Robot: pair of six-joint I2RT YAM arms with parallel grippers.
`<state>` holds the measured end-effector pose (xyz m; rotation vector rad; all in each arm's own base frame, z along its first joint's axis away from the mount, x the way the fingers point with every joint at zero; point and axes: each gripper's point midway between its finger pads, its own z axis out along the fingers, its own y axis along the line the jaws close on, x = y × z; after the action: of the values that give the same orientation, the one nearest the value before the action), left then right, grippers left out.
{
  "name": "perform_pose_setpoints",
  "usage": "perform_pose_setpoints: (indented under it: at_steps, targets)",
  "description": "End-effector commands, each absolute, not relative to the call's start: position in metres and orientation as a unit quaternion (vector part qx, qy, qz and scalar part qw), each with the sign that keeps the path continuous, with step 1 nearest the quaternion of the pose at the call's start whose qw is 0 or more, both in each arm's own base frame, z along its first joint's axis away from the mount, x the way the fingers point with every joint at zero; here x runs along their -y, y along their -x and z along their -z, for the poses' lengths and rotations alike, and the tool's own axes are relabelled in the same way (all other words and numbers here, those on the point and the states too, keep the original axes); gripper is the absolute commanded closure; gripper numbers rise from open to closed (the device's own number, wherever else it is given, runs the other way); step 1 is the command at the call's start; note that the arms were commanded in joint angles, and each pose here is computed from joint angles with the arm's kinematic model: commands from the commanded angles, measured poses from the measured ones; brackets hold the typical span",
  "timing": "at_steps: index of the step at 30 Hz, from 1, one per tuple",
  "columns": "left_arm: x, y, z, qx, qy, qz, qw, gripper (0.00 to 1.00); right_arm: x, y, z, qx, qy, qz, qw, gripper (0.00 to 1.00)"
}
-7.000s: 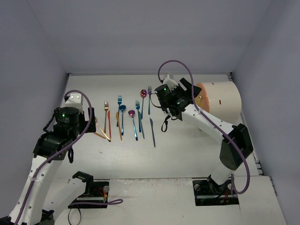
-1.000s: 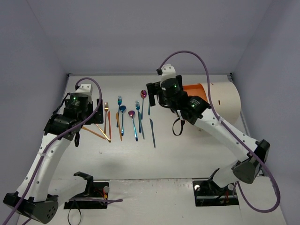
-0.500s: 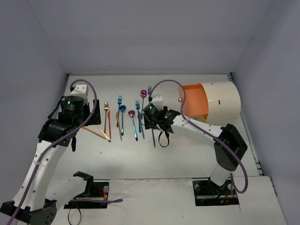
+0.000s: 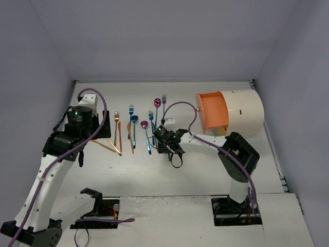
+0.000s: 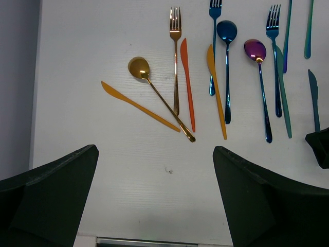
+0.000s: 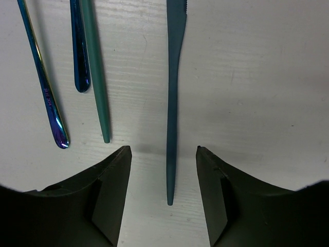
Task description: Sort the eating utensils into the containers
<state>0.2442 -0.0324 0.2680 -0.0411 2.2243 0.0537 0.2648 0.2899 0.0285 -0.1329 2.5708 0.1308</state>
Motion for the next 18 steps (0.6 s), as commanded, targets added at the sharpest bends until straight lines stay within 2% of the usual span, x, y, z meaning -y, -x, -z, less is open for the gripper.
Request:
perform_pose_setpoints:
  at_steps: [1, 5, 8, 12, 17, 18]
  targets:
    - [0.035, -0.246, -0.278, -0.888, 0.019, -0.011, 0.459, 0.07, -0.297, -0.270, -0.028, -0.955, 0.027, -0.057, 0.289, 0.56]
    - [0.034, -0.244, -0.276, -0.889, 0.020, -0.011, 0.457, 0.07, -0.292, -0.268, -0.014, -0.958, 0.026, -0.039, 0.282, 0.63]
    - [0.034, -0.242, -0.275, -0.890, 0.020, -0.012, 0.456, 0.07, -0.285, -0.267, -0.008, -0.958, 0.023, -0.026, 0.284, 0.73]
    - [0.033, -0.241, -0.275, -0.889, 0.021, -0.013, 0.457, 0.07, -0.279, -0.267, -0.003, -0.958, 0.023, -0.014, 0.284, 0.79]
    - [0.033, -0.241, -0.276, -0.889, 0.021, -0.013, 0.458, 0.07, -0.279, -0.269, -0.008, -0.956, 0.029, -0.011, 0.292, 1.00]
    - [0.032, -0.241, -0.276, -0.888, 0.021, -0.013, 0.459, 0.07, -0.279, -0.272, -0.015, -0.953, 0.029, -0.013, 0.302, 1.00]
